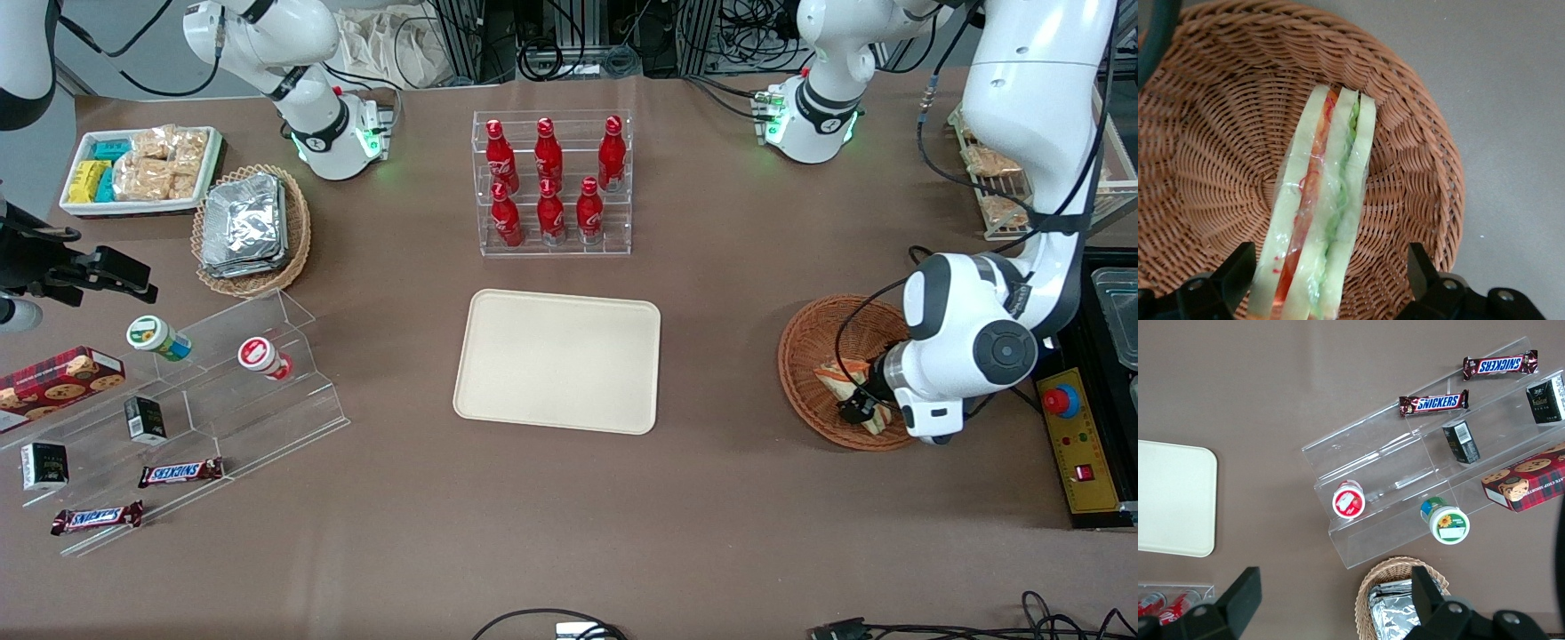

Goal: Place sandwich from basket to tray
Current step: 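Close the left gripper on the wrapped sandwich and lift it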

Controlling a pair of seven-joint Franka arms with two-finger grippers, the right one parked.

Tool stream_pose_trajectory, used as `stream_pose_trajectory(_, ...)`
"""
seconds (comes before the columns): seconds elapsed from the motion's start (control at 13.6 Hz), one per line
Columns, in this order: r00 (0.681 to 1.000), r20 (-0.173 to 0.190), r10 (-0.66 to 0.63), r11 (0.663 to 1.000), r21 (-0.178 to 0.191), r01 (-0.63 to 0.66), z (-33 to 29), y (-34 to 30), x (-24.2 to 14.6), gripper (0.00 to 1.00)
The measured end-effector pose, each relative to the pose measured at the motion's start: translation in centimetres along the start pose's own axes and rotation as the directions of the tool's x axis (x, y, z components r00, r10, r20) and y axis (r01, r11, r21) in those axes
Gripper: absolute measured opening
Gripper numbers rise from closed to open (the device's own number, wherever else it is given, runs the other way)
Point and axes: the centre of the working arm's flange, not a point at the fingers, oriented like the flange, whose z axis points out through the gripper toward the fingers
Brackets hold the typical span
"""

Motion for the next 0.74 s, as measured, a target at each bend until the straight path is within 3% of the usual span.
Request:
stream_pose_trajectory(0.15,1.0,0.005,-0.002,1.0,0.005,0.002,1.5,-0.5,-0.1,1.0)
stream_pose_trajectory(0.22,1.0,0.009,-0.006,1.0,0.012,0.005,2.0,-0.8,-0.1,0.92)
stream_pose_trajectory(0.37,1.0,0.014,-0.013,1.0,0.02,0.013,2.4,-1.3,0.1,0.89)
stream_pose_trajectory(0.59,1.0,0.011,-0.017,0.999,0.027,0.017,0.6,-1.7,0.2,0.54)
stream_pose_trajectory(0.74,1.0,0.025,-0.014,0.998,0.069,0.013,-3.5,-2.1,-0.2,0.37)
